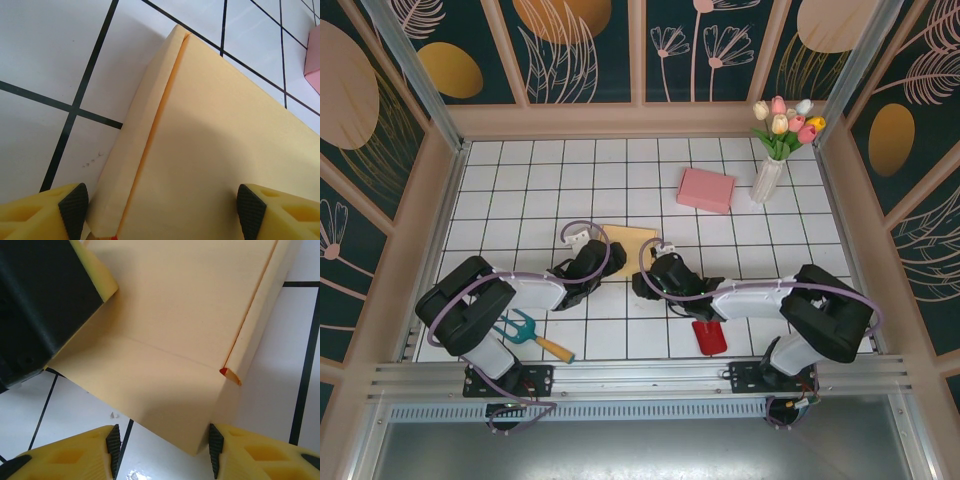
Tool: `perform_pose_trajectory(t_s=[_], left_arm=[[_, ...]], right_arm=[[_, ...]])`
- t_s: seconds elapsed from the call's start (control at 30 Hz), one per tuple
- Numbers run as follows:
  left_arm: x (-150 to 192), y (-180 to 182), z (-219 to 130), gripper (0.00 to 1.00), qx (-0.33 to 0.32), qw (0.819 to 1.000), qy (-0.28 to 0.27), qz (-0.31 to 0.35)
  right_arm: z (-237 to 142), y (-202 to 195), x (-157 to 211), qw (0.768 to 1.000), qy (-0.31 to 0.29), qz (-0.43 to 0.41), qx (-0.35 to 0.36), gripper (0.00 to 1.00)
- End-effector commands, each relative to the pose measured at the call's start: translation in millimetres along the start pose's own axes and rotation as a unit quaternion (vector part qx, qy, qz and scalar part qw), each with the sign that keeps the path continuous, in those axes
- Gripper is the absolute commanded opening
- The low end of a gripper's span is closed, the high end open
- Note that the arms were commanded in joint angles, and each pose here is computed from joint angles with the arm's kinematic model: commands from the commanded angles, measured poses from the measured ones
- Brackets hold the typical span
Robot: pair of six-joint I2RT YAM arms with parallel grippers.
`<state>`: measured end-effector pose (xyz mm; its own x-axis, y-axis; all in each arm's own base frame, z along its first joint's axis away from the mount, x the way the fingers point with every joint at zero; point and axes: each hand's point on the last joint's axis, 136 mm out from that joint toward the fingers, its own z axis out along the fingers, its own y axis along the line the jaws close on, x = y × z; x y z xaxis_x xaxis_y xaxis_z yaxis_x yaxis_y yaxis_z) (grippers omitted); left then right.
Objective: Fold the paper box
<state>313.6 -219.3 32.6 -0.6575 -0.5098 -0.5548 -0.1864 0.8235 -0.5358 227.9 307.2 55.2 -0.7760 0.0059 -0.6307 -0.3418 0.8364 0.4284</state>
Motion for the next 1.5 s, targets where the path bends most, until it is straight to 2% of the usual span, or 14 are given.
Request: perform_pose_trajectory(t_s=[0.0, 0.47, 0.63, 1.1, 1.23, 1.47], left_arm=[[21.6, 30.5, 7.6, 0.79, -0.047, 0.998, 0.037, 0.024], [23.9, 31.1, 9.6, 0.79, -0.048, 0.998, 0.04, 0.028], [24.3, 31.6, 9.7, 0.79, -0.048, 0.998, 0.04, 0.028], [27.4, 33.9, 12.4, 0.78, -0.052, 0.997, 0.045, 0.035], [27.5, 34.7, 12.4, 0.78, -0.053, 0.997, 0.045, 0.036], [28.0, 36.3, 12.5, 0.78, -0.055, 0.997, 0.045, 0.038]], right_arm=[[2.6, 15.8, -11.7, 0.999, -0.016, -0.002, -0.032, 0.53], [6.1, 13.1, -12.3, 0.998, -0.028, -0.036, -0.037, 0.47], [7.4, 4.1, -12.2, 0.998, -0.035, -0.053, -0.016, 0.44], [11.6, -8.9, -8.6, 0.994, -0.056, -0.095, -0.003, 0.44], [10.6, -12.8, -10.2, 0.995, -0.059, -0.078, -0.012, 0.45], [2.2, -8.9, -16.5, 0.995, -0.065, -0.012, -0.071, 0.49]])
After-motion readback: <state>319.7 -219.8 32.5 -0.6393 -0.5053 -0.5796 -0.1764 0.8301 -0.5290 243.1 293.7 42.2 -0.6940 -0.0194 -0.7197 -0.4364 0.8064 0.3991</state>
